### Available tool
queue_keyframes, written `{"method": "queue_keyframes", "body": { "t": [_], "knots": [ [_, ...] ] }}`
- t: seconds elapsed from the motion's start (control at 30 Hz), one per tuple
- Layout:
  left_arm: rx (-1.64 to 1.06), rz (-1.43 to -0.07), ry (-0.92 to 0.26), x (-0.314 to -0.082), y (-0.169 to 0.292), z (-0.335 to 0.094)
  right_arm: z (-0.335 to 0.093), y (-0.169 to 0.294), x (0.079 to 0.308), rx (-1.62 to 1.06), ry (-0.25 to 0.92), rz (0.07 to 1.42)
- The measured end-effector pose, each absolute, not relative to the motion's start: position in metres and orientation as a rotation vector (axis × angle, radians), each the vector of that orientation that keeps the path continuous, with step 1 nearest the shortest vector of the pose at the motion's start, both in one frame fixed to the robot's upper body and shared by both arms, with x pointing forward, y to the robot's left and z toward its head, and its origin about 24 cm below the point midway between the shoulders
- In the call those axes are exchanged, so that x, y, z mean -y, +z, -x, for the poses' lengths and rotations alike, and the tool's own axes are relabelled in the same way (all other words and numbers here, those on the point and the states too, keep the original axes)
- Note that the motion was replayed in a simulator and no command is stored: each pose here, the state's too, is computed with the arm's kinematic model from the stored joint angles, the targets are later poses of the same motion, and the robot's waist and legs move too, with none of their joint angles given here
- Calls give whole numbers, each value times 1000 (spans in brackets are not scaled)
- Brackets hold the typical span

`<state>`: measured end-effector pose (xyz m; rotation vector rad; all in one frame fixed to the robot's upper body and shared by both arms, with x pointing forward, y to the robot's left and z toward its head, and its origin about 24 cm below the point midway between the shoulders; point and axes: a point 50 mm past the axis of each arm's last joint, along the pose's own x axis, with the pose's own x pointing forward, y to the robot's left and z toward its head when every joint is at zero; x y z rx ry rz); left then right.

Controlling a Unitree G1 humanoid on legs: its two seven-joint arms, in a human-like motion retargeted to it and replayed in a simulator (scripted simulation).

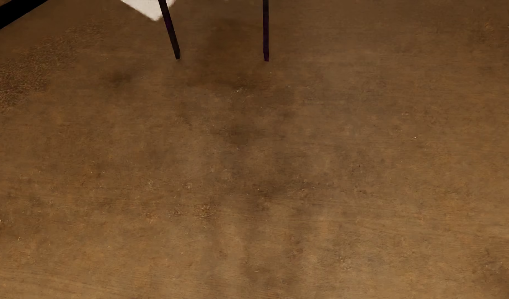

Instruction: Go to table

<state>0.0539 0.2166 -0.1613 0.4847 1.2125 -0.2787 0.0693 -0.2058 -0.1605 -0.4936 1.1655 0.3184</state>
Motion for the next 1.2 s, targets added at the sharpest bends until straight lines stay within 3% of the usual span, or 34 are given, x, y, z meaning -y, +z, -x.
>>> {"method": "queue_keyframes", "body": {
  "t": [0.6,0.73,0.97,1.1,1.2],
  "knots": [
    [-1260,-462,-212,-231,-159,-33,-34,-165,214,-1269,338,512],
    [-1364,-438,-210,-230,-162,5,-48,-162,221,-1235,302,516],
    [-1586,-472,-364,-216,-163,76,-86,-149,219,-1086,251,481],
    [-1533,-491,-335,-223,-166,52,-63,-155,210,-1137,224,408],
    [-1376,-511,-274,-233,-165,-5,-17,-165,201,-1274,324,435]
  ]
}}
